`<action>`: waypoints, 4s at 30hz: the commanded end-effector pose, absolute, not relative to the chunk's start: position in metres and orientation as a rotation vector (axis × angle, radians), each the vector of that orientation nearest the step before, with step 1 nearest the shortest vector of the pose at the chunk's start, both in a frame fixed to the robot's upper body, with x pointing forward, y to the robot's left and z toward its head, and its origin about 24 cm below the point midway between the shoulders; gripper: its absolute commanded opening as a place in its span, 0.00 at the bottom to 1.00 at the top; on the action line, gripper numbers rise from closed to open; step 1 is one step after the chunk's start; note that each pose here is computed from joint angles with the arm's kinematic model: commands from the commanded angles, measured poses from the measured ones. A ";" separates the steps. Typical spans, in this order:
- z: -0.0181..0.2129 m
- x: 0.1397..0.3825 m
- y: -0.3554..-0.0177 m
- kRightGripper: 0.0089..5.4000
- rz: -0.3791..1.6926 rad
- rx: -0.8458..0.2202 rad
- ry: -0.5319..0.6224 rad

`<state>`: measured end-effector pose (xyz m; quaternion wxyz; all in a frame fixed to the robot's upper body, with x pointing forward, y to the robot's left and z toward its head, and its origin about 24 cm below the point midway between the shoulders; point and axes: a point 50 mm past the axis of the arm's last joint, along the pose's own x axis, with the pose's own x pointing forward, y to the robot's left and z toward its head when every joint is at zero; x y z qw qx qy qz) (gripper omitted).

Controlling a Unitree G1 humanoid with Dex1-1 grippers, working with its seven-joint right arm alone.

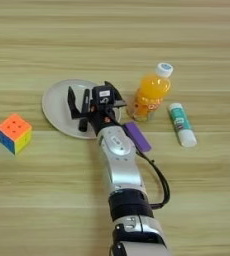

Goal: Move the objects on the table

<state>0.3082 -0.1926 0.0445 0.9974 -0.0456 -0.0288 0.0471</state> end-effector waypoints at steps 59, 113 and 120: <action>0.052 0.327 -0.197 0.87 0.090 0.084 0.265; 0.074 0.320 -0.172 0.18 0.275 0.087 0.130; 0.088 0.308 -0.157 0.18 0.374 0.054 0.041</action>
